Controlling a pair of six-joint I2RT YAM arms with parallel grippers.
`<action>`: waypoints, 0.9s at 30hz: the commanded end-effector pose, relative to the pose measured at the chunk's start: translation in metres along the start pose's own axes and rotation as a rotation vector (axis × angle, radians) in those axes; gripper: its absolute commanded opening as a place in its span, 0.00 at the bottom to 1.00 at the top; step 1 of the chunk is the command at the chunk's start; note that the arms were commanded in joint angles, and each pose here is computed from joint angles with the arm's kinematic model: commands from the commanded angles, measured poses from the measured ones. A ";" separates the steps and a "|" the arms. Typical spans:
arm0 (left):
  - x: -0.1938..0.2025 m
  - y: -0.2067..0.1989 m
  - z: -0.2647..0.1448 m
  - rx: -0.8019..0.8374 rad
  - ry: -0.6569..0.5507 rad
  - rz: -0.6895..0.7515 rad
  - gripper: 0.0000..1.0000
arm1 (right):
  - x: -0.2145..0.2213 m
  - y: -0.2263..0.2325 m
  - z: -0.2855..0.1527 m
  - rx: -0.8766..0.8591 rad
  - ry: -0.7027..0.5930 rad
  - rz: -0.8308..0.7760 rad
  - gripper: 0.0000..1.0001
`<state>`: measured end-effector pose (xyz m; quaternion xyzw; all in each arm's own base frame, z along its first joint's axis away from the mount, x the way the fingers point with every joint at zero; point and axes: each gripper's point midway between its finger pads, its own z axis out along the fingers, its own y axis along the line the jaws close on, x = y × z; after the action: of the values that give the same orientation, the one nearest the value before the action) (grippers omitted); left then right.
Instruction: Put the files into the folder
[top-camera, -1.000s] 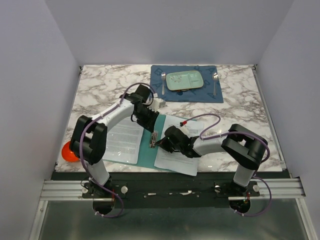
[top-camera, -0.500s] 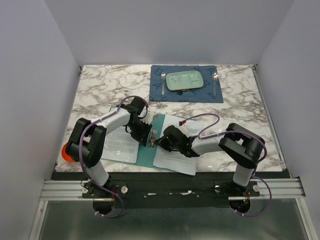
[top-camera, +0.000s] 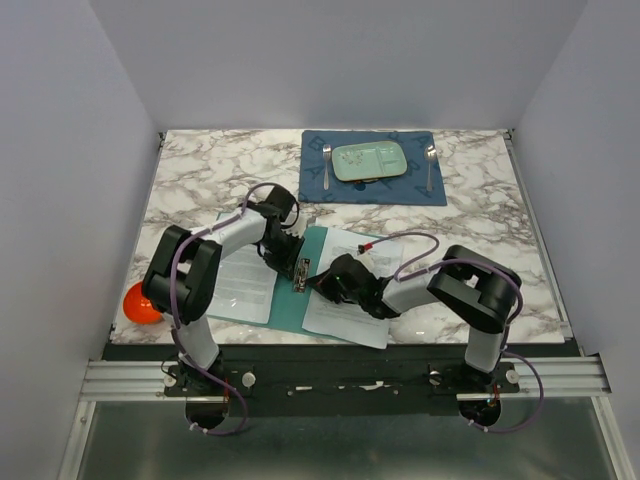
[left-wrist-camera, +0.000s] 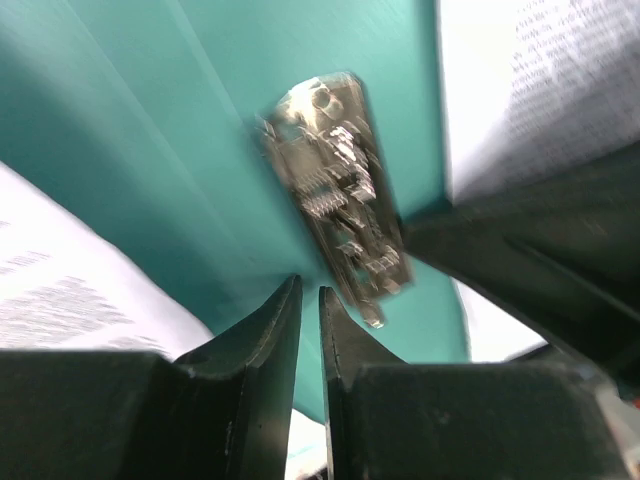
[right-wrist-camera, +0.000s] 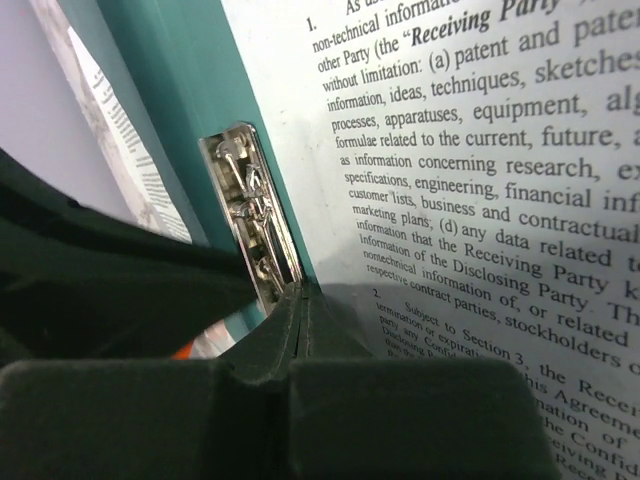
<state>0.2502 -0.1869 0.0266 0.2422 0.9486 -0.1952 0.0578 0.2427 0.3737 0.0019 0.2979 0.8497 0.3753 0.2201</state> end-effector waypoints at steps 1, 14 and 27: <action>-0.031 0.027 0.003 -0.131 -0.076 -0.035 0.24 | -0.008 -0.184 -0.028 0.533 0.001 -0.177 0.00; -0.039 -0.028 0.029 -0.004 -0.006 0.080 0.24 | -0.010 -0.188 -0.033 0.507 -0.008 -0.161 0.00; -0.051 -0.037 -0.009 0.012 -0.053 0.137 0.26 | -0.019 -0.213 -0.044 0.573 -0.033 -0.128 0.00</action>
<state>0.2833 -0.2418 0.0276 0.2984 0.9334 -0.1746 0.0966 0.2311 0.3609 -0.0006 0.3199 0.8254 0.4173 0.2054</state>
